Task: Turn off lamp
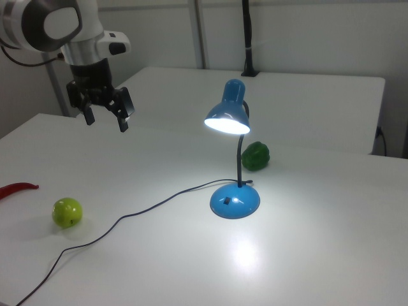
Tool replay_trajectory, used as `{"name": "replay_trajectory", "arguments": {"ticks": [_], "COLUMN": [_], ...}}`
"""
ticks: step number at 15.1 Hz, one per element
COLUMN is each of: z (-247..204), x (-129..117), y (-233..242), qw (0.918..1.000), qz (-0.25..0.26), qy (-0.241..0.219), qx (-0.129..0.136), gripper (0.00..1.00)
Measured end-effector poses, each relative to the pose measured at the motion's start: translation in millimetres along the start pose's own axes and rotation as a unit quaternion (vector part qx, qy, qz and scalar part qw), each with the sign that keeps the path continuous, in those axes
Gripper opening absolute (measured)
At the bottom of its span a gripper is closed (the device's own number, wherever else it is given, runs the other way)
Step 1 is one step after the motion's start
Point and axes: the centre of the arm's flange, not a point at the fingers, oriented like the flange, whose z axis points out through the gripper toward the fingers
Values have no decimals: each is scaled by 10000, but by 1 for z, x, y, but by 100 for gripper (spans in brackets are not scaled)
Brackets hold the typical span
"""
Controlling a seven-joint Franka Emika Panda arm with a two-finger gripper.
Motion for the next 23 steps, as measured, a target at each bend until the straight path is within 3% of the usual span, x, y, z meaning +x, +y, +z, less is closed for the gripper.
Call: {"name": "replay_trajectory", "arguments": {"ticks": [11, 14, 15, 21, 23], "z": [2, 2, 2, 1, 1], "x": [1, 1, 2, 5, 5], "y": [-1, -1, -1, -1, -1], "qw": [10000, 10000, 10000, 9999, 9999], "qz": [-25, -46, -56, -67, -69], "qy": [-20, -12, 15, 118, 115], "qx": [0, 0, -3, -13, -12], "gripper": [100, 94, 88, 23, 9]}}
